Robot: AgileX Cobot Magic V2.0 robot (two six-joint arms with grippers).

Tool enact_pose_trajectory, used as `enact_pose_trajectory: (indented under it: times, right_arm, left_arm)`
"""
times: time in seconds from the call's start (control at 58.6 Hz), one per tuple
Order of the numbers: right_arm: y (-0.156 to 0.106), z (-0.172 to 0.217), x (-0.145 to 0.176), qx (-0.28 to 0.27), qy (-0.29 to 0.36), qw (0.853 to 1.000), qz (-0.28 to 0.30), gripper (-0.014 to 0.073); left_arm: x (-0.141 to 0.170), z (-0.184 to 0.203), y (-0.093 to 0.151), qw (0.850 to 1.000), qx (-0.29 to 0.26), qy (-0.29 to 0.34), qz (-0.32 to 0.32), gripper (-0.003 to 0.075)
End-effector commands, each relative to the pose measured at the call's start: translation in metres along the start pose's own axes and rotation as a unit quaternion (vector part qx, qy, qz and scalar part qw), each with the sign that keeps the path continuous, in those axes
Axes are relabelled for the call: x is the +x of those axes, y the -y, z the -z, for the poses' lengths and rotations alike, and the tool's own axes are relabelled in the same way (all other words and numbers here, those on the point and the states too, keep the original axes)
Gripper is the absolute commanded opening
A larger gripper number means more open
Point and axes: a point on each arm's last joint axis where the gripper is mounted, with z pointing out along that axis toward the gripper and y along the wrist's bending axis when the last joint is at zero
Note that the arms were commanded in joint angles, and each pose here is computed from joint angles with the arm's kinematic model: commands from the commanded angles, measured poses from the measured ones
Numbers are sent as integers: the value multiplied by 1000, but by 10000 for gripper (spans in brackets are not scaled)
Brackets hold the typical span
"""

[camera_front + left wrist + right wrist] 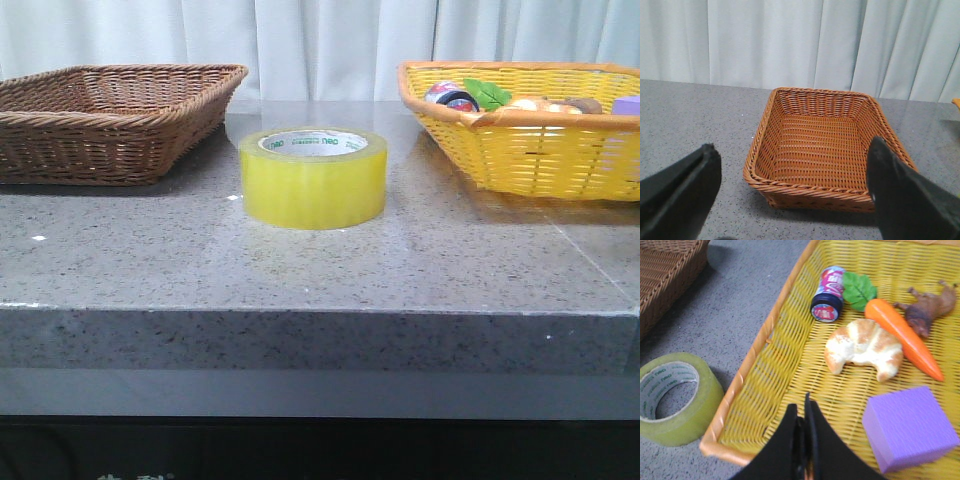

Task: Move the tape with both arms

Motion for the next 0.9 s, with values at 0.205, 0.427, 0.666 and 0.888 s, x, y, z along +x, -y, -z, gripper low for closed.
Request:
enact_pose_trajectory:
  times: [0.205, 0.427, 0.666, 0.888]
  right_arm:
    - [0, 69, 38, 10, 149, 989, 6, -69]
    - [2, 92, 89, 14, 205, 979, 7, -69]
    - [5, 93, 97, 21, 241, 970, 6, -69]
    - [5, 93, 98, 21, 240, 971, 6, -69]
  left_arm:
    - [-17, 1, 1, 999, 2, 52, 7, 586]
    - [-16, 1, 1, 999, 2, 46, 7, 586]
    - [-22, -10, 9, 999, 27, -36, 1, 586]
    - [-53, -35, 42, 989, 122, -78, -39, 586]
